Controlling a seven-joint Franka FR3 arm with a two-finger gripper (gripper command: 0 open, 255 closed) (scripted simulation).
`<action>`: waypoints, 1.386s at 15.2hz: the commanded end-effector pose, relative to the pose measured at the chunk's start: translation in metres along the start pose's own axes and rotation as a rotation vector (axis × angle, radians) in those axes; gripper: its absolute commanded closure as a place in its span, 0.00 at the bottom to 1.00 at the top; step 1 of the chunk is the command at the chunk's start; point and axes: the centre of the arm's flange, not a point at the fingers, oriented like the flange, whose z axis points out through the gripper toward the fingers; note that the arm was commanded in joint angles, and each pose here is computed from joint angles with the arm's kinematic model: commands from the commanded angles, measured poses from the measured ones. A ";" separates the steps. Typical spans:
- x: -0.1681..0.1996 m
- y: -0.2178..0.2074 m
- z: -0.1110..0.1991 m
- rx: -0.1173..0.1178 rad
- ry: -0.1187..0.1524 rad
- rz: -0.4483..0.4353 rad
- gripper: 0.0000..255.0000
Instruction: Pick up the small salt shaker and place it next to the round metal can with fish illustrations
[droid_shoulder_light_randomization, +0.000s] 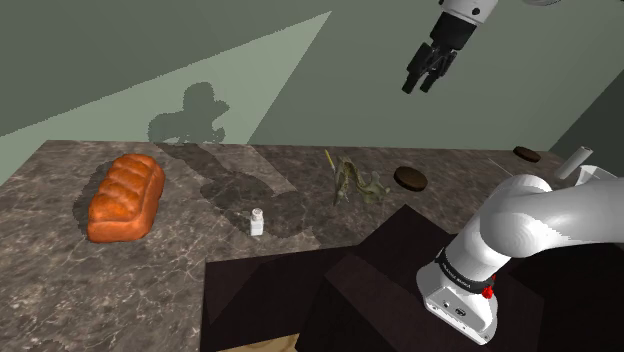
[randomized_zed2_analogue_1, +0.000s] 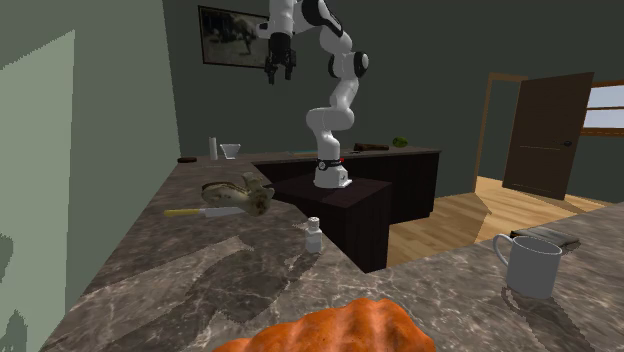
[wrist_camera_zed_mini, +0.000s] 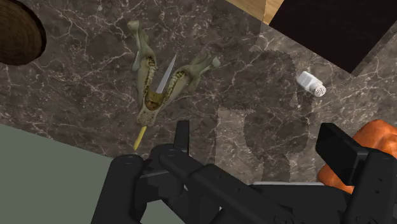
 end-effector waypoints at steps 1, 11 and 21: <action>0.000 0.000 0.000 0.000 0.000 0.000 0.00; 0.025 -0.078 0.105 -0.017 0.002 -0.018 0.00; 0.048 -0.155 0.212 -0.033 0.004 -0.037 0.00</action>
